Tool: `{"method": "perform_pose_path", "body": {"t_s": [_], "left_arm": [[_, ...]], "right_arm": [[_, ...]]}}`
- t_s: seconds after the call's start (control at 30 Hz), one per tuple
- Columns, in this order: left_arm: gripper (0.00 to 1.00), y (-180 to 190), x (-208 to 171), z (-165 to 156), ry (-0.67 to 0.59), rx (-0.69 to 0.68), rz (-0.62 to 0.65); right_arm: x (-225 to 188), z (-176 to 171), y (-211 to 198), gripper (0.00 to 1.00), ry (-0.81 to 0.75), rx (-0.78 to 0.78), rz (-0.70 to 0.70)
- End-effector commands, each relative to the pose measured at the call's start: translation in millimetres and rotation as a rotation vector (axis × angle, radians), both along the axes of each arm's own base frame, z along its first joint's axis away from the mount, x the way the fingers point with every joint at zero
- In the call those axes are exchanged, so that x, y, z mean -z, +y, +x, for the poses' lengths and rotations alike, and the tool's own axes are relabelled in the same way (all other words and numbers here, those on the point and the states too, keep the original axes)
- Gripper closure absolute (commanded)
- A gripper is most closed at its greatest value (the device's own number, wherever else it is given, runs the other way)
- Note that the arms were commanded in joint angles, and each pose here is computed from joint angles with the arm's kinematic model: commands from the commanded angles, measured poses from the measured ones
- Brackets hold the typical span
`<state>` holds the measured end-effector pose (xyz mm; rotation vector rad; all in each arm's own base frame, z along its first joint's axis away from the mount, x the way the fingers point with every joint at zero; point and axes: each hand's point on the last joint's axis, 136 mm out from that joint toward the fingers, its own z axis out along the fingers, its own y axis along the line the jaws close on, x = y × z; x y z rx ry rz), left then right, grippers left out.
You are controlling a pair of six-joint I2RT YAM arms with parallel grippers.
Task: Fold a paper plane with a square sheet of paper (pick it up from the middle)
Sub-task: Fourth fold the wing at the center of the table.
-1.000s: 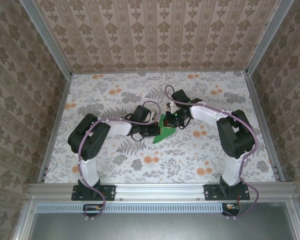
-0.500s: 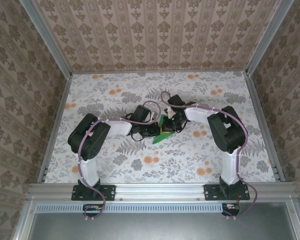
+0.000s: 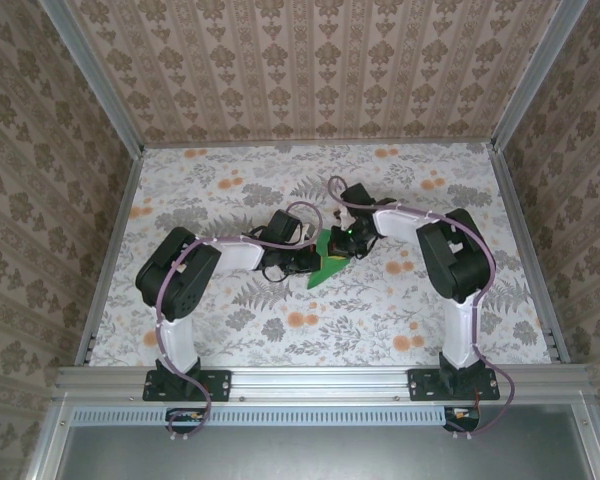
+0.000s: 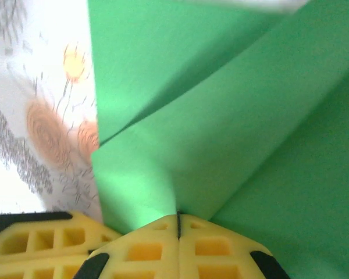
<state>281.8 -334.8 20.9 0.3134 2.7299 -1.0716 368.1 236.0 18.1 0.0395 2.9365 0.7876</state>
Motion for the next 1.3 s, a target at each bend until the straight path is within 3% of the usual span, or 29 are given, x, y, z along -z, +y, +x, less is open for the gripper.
{"method": "perform_pose_path", "body": {"t_s": [0.0,0.27,0.57,1.1,1.27], "left_arm": [[1.0,29,42,-32,0.138,0.019,0.158],[1.0,30,42,-31,0.131,0.02,0.158],[1.0,33,44,-33,0.141,0.015,0.171],[1.0,40,54,-42,0.176,0.024,0.188],[1.0,38,50,-37,0.162,0.022,0.181]], "right_arm": [[-19,26,-10,1.0,-0.092,0.056,-0.007],[-28,6,23,1.0,-0.099,-0.039,0.135],[-5,9,24,1.0,-0.058,-0.067,0.1],[11,115,-74,1.0,-0.141,0.267,0.055],[-26,122,-75,1.0,-0.203,0.269,0.102]]}}
